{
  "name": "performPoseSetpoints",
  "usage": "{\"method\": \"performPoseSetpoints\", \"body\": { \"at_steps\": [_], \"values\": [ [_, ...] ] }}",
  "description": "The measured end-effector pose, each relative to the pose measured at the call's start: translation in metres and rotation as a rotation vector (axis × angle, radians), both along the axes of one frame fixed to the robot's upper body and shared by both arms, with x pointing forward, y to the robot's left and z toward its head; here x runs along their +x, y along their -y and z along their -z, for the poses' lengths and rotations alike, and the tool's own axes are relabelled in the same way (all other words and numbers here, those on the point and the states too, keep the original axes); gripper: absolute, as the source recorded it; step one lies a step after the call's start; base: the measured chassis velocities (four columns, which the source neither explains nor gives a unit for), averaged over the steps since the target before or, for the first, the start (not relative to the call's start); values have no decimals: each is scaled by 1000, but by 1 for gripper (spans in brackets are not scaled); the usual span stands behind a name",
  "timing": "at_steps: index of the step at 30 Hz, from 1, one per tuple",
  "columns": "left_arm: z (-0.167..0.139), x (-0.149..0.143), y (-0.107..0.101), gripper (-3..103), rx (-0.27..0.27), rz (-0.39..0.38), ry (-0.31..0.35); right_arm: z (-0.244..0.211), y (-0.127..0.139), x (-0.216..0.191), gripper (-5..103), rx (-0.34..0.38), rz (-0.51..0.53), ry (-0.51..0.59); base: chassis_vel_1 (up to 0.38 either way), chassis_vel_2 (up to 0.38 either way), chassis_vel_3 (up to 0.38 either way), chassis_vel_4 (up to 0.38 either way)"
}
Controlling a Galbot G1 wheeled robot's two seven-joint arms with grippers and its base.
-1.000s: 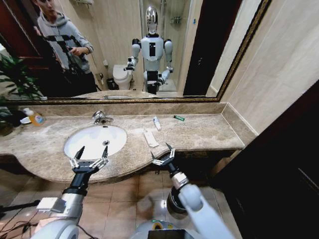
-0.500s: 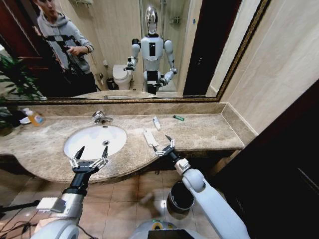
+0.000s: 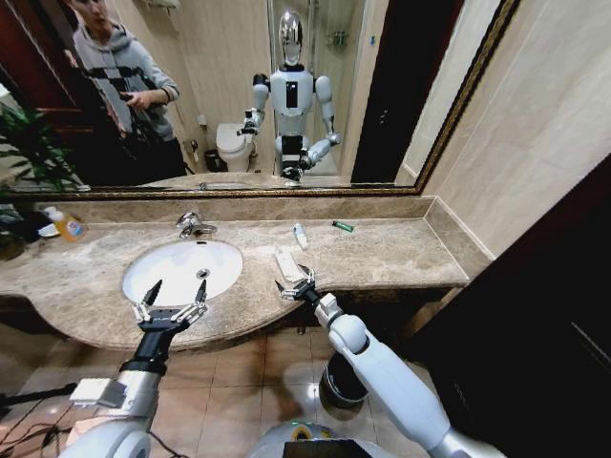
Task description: Pick up the trash from the sink and place it in the trash bin.
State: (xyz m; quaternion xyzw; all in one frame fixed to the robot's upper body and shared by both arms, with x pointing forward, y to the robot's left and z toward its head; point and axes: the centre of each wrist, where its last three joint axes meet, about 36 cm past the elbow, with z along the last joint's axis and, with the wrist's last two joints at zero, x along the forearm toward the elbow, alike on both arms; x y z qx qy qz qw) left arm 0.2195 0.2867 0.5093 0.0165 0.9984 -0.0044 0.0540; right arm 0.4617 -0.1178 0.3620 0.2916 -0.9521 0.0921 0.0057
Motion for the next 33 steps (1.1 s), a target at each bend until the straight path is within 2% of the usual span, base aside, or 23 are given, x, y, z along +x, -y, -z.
{"method": "performPoseSetpoints", "body": {
  "at_steps": [7,8,9,10,12,13,14,15,17,18,21,22,24,25,26,27,31,32,33],
  "values": [
    [0,0,0,100,0,0,0,11,4,16,97,-22,41,-22,0,0,0,0],
    [0,0,0,100,0,0,0,13,6,17,90,-24,43,-25,0,0,0,0],
    [0,0,0,100,0,0,0,15,8,19,90,-25,48,-29,0,0,0,0],
    [0,0,0,100,0,0,0,15,8,20,83,-24,51,-30,0,0,0,0],
    [0,0,0,100,0,0,0,15,8,20,83,-22,53,-30,0,0,0,0],
    [0,0,0,100,0,0,0,15,9,20,75,-21,55,-31,0,0,0,0],
    [0,0,0,100,0,0,0,16,9,19,75,-20,55,-31,0,0,0,0],
    [0,0,0,100,0,0,0,16,9,18,67,-19,55,-32,0,0,0,0],
    [0,0,0,100,0,0,0,16,10,18,67,-19,58,-31,0,0,0,0],
    [0,0,0,100,0,0,0,16,11,17,59,-17,60,-29,0,0,0,0],
    [0,0,0,100,0,0,0,17,14,17,59,-14,68,-24,0,0,0,0],
    [0,0,0,100,0,0,0,17,15,17,51,-14,72,-25,0,0,0,0],
    [0,0,0,100,0,0,0,18,16,16,51,-15,74,-26,0,0,0,0],
    [0,0,0,100,0,0,0,18,17,15,43,-14,77,-26,0,0,0,0],
    [0,0,0,100,0,0,0,18,18,14,43,-13,80,-27,0,0,0,0],
    [0,0,0,100,0,0,0,18,19,14,35,-12,84,-27,0,0,0,0],
    [0,0,0,100,0,0,0,18,21,13,35,-9,91,-27,0,0,0,0],
    [0,0,0,100,0,0,0,18,21,13,27,-6,94,-27,0,0,0,0],
    [0,0,0,100,0,0,0,18,22,12,27,-5,96,-28,0,0,0,0]
  ]
}}
